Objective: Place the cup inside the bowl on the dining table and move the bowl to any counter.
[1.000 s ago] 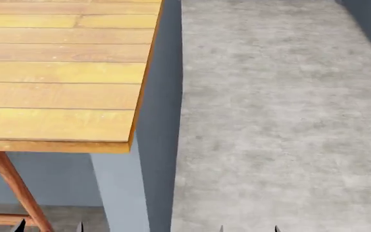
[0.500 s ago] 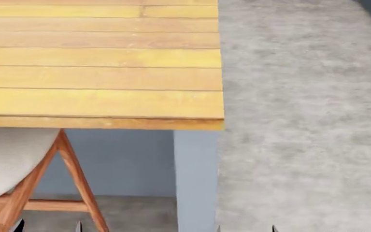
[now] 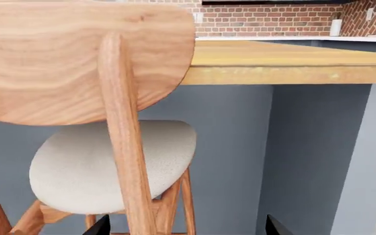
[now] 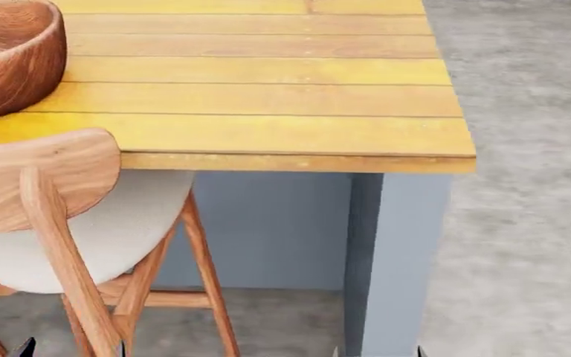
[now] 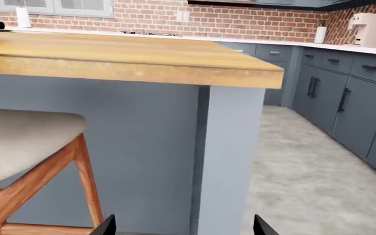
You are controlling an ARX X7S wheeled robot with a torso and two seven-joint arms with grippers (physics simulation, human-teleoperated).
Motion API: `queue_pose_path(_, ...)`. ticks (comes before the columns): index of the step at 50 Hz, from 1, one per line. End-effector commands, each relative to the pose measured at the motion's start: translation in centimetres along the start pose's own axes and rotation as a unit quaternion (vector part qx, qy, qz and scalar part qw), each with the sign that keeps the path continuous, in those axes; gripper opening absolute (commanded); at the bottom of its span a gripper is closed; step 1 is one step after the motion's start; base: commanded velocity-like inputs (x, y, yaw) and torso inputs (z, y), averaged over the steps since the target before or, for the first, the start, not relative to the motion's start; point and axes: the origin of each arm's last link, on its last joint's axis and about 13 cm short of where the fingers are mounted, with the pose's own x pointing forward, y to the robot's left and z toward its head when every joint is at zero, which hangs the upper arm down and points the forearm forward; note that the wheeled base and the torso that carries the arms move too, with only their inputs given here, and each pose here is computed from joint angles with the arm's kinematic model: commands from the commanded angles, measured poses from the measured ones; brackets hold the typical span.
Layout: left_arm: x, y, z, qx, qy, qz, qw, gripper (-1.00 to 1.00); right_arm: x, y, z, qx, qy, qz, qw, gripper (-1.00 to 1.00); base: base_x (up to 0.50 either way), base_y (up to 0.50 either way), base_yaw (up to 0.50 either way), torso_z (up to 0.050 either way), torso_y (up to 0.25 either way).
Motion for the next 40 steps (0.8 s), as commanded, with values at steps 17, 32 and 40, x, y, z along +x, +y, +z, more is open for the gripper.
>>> queue_pose_path(17, 0.01, -0.02, 0.05, 0.000, -0.003, -0.001, 1.000, 1.00, 0.02, 0.02, 0.00, -0.004, -0.003, 0.001, 1.000, 1.00, 0.00, 0.50, 0.00, 0.000, 0.000)
queue_pose_path(32, 0.00, -0.02, 0.05, -0.001, -0.003, 0.000, 1.000, 1.00, 0.05, -0.04, 0.07, -0.002, -0.004, -0.002, 1.000, 1.00, 0.00, 0.50, 0.00, 0.000, 0.000)
queue_pose_path(40, 0.00, -0.02, 0.05, -0.001, -0.003, 0.000, 1.000, 1.00, -0.01, -0.02, 0.07, -0.001, -0.005, -0.003, 1.000, 1.00, 0.00, 0.50, 0.00, 0.000, 0.000)
